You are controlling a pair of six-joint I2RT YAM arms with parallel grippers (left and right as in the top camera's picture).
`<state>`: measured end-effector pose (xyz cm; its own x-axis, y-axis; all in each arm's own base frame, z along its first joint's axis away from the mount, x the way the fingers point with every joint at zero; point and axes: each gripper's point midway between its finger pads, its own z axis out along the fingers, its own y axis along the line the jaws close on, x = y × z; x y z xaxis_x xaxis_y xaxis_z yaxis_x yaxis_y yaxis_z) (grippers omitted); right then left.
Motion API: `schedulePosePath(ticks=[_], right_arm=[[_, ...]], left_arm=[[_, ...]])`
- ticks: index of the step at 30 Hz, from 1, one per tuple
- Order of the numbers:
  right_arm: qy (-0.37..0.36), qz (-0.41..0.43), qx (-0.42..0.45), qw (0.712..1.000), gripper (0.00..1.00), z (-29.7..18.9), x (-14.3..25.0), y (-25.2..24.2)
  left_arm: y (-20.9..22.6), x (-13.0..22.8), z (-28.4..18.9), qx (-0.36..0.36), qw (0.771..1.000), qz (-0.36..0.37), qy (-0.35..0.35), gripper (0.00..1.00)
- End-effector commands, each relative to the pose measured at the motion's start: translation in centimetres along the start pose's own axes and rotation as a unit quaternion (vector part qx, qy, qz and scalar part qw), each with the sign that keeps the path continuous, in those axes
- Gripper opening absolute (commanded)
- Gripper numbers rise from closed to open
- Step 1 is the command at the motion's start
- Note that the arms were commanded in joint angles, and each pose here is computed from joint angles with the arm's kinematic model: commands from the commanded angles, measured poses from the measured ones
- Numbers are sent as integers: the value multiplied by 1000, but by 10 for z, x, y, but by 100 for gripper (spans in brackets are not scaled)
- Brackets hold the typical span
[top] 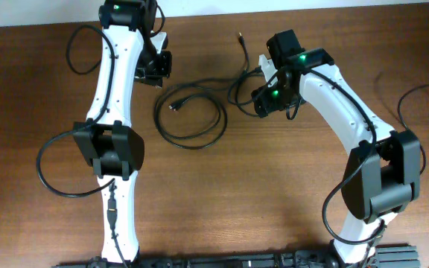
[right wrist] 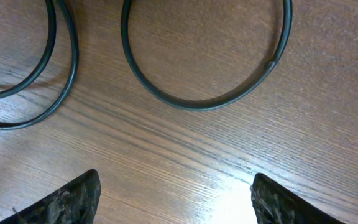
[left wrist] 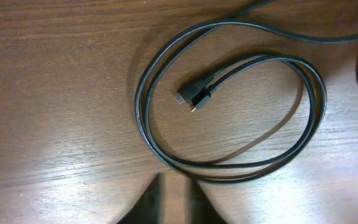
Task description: Untangle cables
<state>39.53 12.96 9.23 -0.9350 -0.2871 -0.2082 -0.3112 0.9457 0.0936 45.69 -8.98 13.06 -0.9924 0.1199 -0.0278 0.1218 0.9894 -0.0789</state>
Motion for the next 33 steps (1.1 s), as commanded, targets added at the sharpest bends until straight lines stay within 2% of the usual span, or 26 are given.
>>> schedulePosePath(ticks=[1, 4, 6, 7, 15, 30, 32, 33], right_arm=[[8, 5, 6, 1000, 77, 4, 3, -4], [8, 5, 6, 1000, 77, 4, 3, -4], [10, 5, 4, 1000, 77, 4, 4, -3], [11, 5, 4, 1000, 77, 4, 5, -3], [15, 5, 4, 1000, 77, 4, 7, -3], [15, 5, 4, 1000, 77, 4, 7, -3], [15, 5, 4, 1000, 77, 4, 7, -3], [15, 5, 4, 1000, 77, 4, 7, -3]], left_arm=[[8, 1, -8, -25, 1000, 9, -8, 22], [10, 1, -1, -30, 1000, 8, -2, 24], [11, -3, 6, -30, 1000, 9, -5, 38], [11, -4, 10, -30, 1000, 9, -4, 41], [31, -14, 47, -77, 997, 7, -7, 43], [42, -4, 123, -78, 997, 2, 12, 40], [43, -2, 127, -78, 997, 1, 14, 36], [43, -2, 127, -78, 997, 1, 14, 25]])
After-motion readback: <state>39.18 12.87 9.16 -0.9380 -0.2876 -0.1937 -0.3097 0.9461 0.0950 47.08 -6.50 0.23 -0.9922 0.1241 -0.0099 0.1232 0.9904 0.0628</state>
